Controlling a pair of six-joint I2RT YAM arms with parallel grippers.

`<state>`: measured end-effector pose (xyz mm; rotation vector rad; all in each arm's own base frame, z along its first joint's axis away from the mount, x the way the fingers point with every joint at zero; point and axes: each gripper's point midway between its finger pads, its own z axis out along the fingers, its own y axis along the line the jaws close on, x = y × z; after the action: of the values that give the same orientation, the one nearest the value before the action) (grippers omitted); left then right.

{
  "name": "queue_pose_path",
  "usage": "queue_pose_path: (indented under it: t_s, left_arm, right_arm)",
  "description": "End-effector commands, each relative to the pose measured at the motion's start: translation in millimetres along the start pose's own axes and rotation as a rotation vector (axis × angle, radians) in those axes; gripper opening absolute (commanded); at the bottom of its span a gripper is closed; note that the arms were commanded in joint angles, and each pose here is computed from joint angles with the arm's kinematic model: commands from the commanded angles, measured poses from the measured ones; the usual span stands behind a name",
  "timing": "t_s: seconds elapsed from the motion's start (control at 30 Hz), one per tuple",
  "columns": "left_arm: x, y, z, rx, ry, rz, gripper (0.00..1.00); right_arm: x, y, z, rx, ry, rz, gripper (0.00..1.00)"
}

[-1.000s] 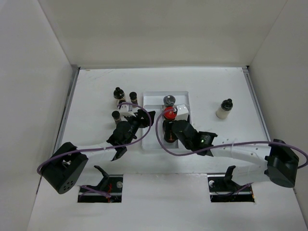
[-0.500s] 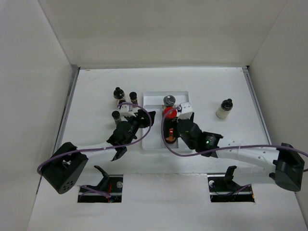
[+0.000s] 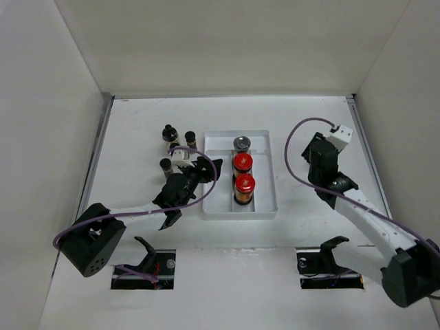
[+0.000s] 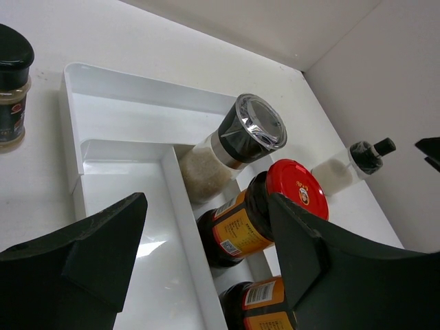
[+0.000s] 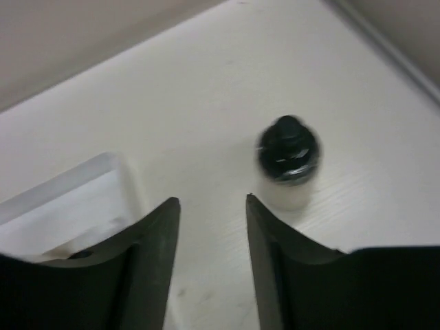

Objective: Organize the condiment bottles

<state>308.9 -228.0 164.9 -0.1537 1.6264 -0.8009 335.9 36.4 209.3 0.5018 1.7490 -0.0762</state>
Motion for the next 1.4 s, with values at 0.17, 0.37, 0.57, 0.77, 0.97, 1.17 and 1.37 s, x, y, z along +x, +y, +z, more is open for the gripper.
queue_pose_path:
  t_s: [0.17, 0.37, 0.57, 0.77, 0.97, 1.17, 1.37]
  left_arm:
    - [-12, -18, -2, 0.064, -0.047, -0.034, 0.71]
    - [-11, -18, -1, 0.063, -0.044, -0.032, 0.71]
    - [-11, -17, 0, 0.059, -0.043, -0.028, 0.71]
    - [-10, -16, 1, 0.057, -0.041, -0.025, 0.71]
    - [-10, -16, 1, 0.057, -0.041, -0.024, 0.71]
    - [-10, -15, 2, 0.053, -0.04, -0.02, 0.71]
    - [-13, -11, 2, 0.042, -0.05, -0.01, 0.71]
  right_arm:
    - [-3, -29, 67, 0.182, 0.072, -0.141, 0.97]
    - [6, -45, 97, 0.205, 0.105, -0.099, 0.97]
    - [21, -50, 115, 0.173, 0.16, -0.045, 0.93]
    - [29, -48, 125, 0.16, 0.172, -0.008, 0.72]
    - [0, -36, 109, 0.133, 0.08, 0.03, 0.54]
    - [-34, 37, 66, -0.066, -0.012, 0.015, 0.54]
    - [-20, 113, 33, -0.269, 0.011, -0.002, 0.53]
